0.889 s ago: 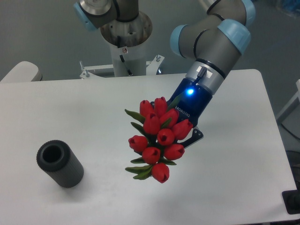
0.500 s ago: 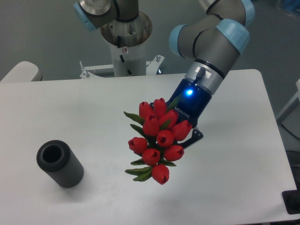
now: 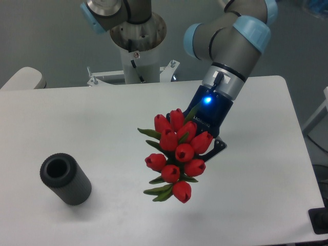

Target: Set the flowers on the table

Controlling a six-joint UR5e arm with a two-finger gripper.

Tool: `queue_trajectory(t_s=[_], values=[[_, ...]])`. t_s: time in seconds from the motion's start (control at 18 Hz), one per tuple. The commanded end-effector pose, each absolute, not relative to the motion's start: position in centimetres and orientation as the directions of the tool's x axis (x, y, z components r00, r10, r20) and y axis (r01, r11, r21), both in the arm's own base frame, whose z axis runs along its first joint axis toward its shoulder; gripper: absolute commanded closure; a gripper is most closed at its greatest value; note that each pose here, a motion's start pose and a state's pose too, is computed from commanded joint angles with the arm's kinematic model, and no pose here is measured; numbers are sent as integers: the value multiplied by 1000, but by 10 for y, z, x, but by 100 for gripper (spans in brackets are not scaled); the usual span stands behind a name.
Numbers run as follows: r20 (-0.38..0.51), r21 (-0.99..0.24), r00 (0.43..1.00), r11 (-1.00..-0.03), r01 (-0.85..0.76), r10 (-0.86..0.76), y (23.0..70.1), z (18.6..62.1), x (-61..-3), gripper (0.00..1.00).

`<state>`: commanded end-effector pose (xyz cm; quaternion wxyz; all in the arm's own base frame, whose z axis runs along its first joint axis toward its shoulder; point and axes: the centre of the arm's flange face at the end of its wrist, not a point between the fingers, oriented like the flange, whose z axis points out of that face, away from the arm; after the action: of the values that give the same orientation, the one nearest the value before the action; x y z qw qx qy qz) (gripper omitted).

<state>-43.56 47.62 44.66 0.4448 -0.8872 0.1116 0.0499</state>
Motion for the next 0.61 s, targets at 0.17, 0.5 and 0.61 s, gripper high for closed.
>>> queue_trajectory(t_s=[0.17,0.5,0.61], values=[[-236,-727,958,-625,-286,-164,469,439,-431,60],[-355,-587,899,-687,-429,-258,456,420,-428,60],[-392,-508,866,-711,-486,-311,453,415,-424,60]])
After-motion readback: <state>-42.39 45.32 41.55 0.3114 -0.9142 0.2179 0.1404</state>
